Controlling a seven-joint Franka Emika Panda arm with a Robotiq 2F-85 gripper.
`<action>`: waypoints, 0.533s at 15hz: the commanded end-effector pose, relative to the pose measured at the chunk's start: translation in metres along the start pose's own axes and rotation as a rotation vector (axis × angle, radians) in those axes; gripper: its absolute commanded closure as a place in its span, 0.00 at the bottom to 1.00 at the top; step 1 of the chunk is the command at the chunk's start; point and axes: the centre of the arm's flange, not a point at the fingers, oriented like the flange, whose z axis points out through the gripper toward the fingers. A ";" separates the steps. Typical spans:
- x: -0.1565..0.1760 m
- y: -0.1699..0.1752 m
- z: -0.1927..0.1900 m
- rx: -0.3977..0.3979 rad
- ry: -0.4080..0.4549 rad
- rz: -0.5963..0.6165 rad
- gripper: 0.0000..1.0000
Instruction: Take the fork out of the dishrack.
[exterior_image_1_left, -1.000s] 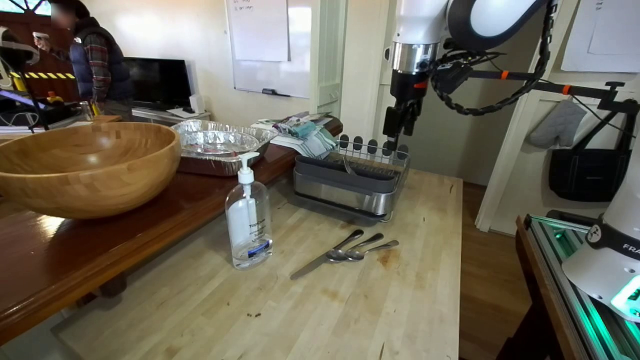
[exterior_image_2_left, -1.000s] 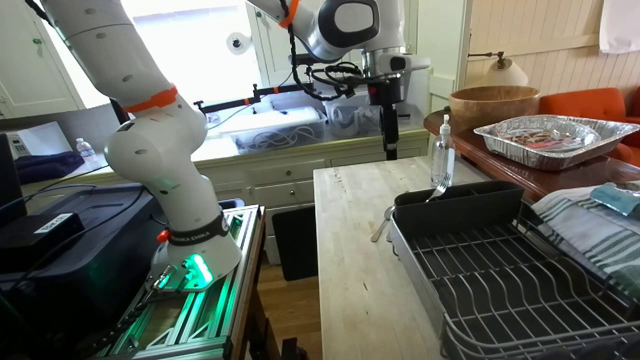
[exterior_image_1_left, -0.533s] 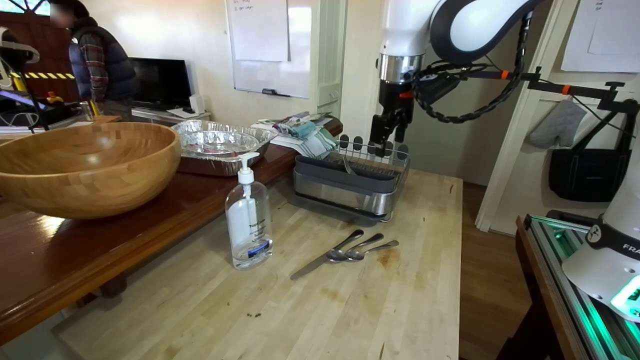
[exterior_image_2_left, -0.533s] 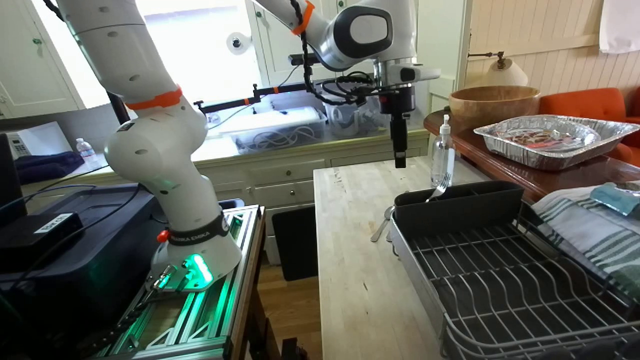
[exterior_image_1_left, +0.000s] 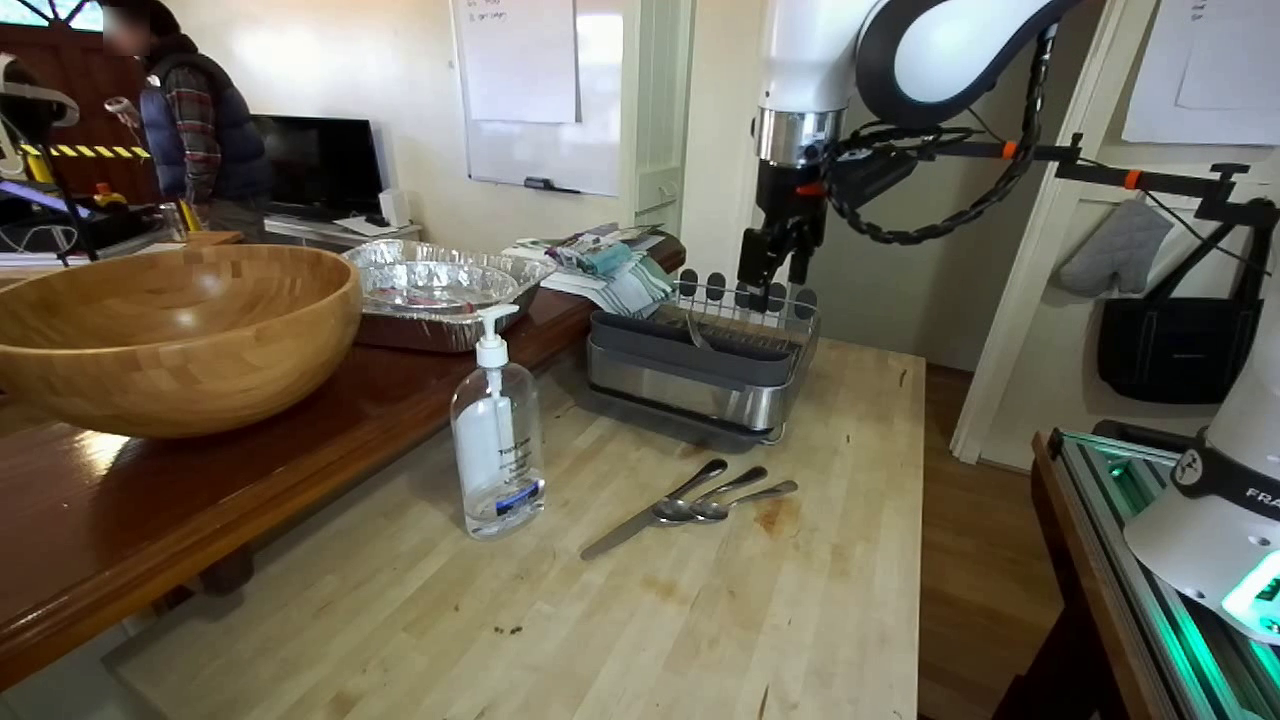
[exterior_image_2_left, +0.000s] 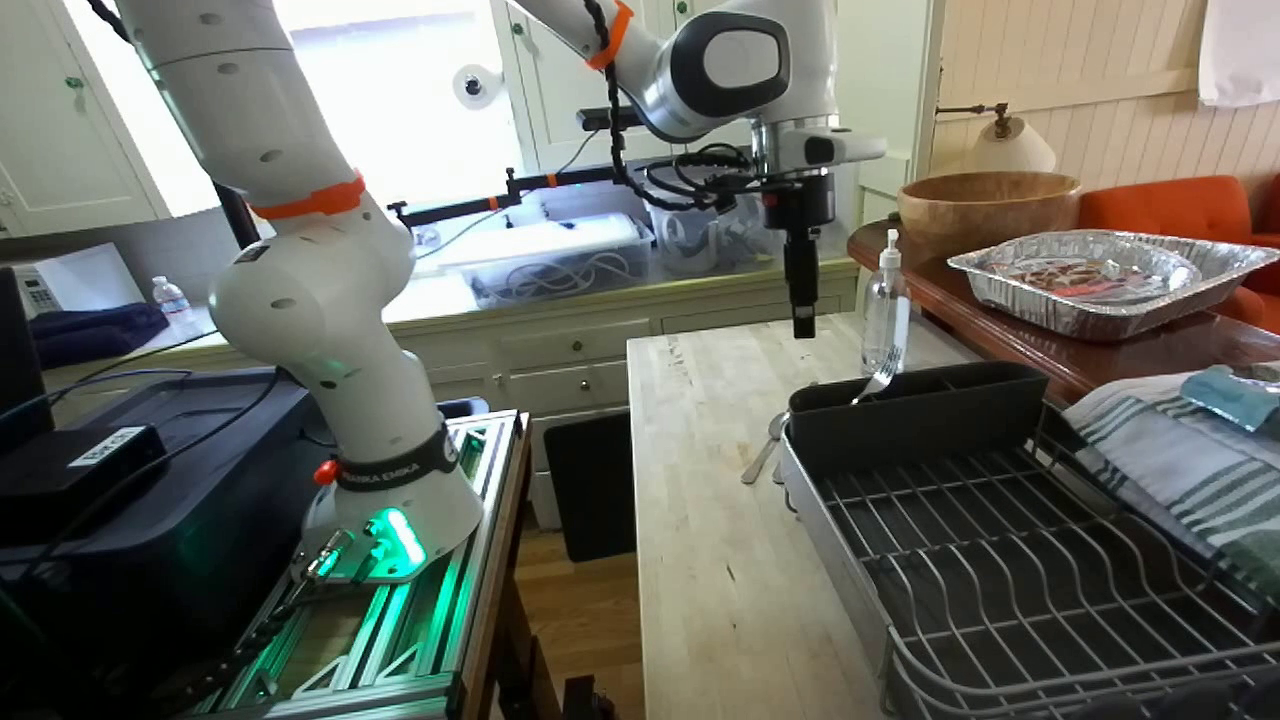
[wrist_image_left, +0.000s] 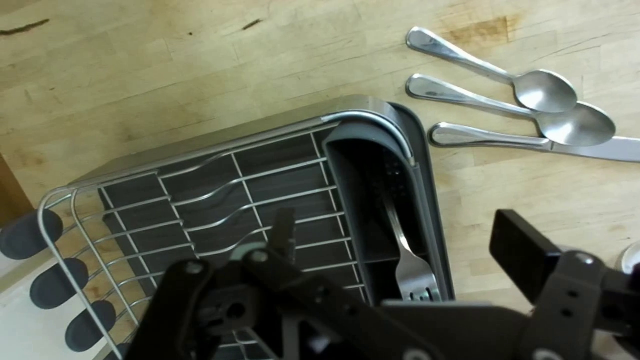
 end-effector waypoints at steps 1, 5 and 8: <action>0.015 0.000 0.013 0.020 0.006 0.023 0.00; 0.026 -0.007 0.024 0.062 0.048 0.026 0.00; 0.033 -0.015 0.032 0.090 0.093 0.020 0.00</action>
